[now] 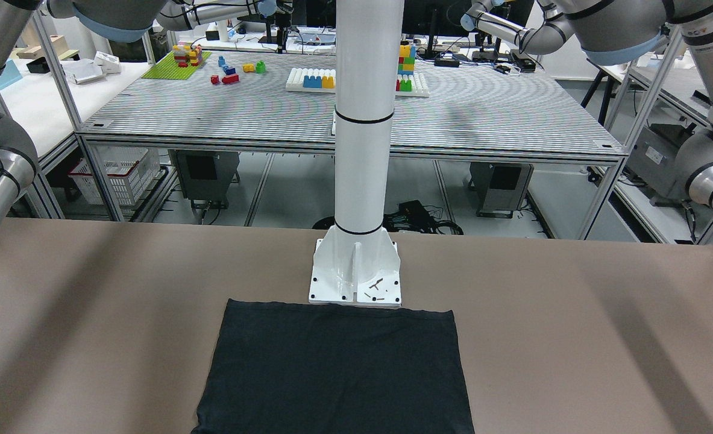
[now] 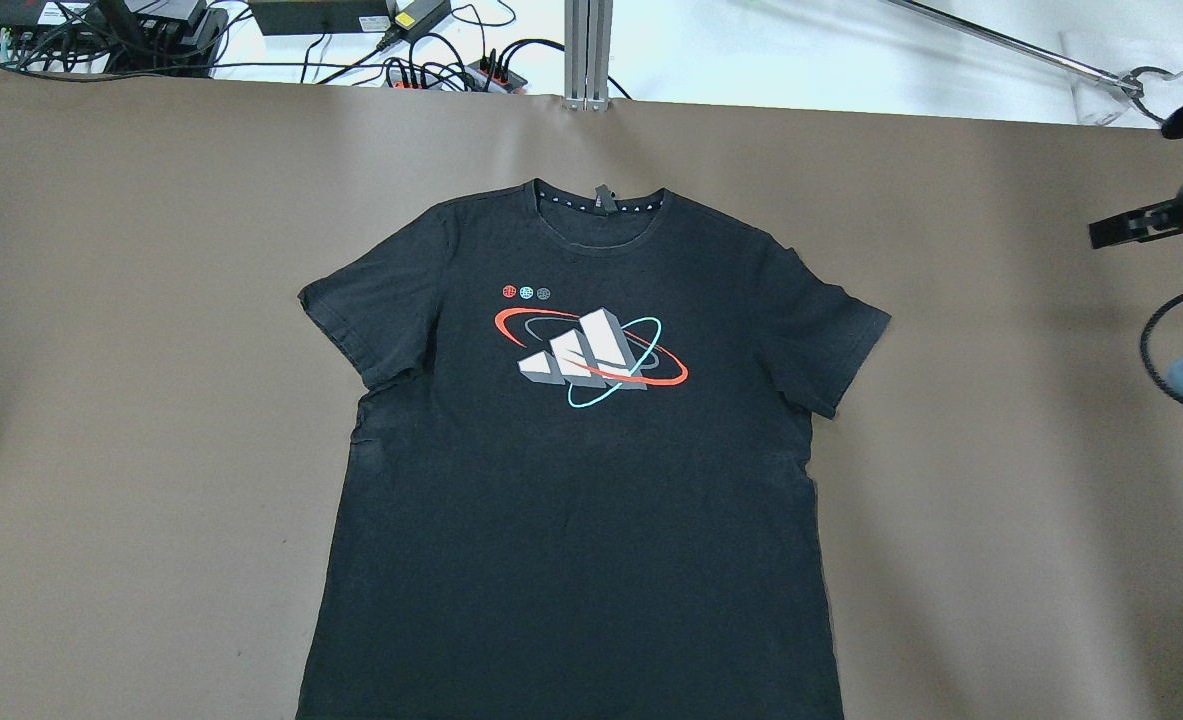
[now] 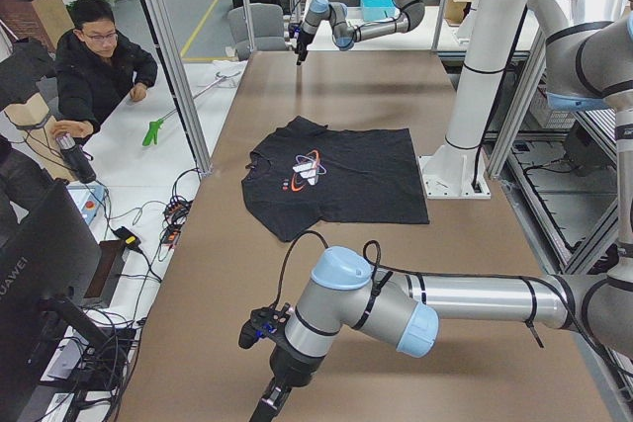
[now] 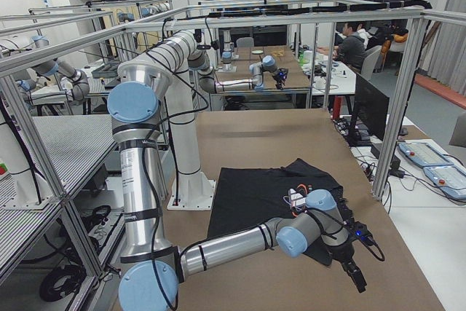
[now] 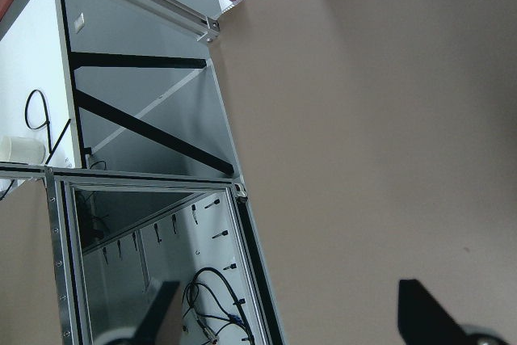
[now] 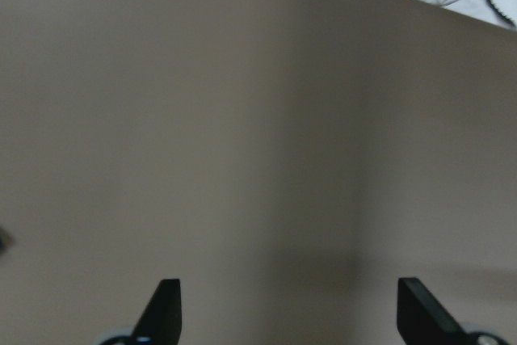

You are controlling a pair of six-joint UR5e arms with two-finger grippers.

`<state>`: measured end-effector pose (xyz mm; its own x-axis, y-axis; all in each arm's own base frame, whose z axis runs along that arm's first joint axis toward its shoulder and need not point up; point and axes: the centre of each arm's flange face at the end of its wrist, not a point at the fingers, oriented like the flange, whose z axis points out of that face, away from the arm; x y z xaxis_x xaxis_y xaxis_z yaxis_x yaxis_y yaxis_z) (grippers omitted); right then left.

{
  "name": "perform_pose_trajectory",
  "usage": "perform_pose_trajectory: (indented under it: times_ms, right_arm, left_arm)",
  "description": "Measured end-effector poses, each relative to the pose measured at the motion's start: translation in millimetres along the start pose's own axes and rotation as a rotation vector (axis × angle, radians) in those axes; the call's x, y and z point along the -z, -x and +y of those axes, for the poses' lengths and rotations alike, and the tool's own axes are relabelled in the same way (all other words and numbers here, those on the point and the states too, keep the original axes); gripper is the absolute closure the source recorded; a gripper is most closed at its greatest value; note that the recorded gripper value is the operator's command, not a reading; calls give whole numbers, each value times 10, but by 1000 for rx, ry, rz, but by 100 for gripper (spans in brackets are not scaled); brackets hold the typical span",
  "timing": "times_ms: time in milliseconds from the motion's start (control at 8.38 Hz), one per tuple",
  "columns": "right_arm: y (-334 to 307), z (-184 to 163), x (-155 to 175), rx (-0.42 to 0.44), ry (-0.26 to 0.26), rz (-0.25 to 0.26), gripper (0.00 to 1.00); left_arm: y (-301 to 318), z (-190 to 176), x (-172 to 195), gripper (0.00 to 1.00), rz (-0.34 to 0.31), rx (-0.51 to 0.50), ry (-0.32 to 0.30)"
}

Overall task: Fold clothes
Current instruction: 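Move the right gripper toward the shirt sleeve farthest from the robot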

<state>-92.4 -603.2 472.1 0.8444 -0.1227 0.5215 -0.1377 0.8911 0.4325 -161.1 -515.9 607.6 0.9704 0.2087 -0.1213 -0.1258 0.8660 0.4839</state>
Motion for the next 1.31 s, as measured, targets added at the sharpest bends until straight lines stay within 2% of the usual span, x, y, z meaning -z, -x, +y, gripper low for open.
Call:
perform_pose_trajectory:
  times_ms: [239,596,835,1312]
  right_arm:
    - [731,-135,-198,-164,24,-59,16]
    - [1183,-50,-784,-304,77,-88,26]
    - [1308,86,-1096,-315,100,-98,26]
    - [1772,151,-1318,-275,128,-119,27]
  left_arm:
    - [-21,13,-50,6,5,0,9]
    - [-77,-14,-76,6,11,11,10]
    - [-87,-23,-71,6,12,16,8]
    - [-97,-50,-54,6,12,14,3]
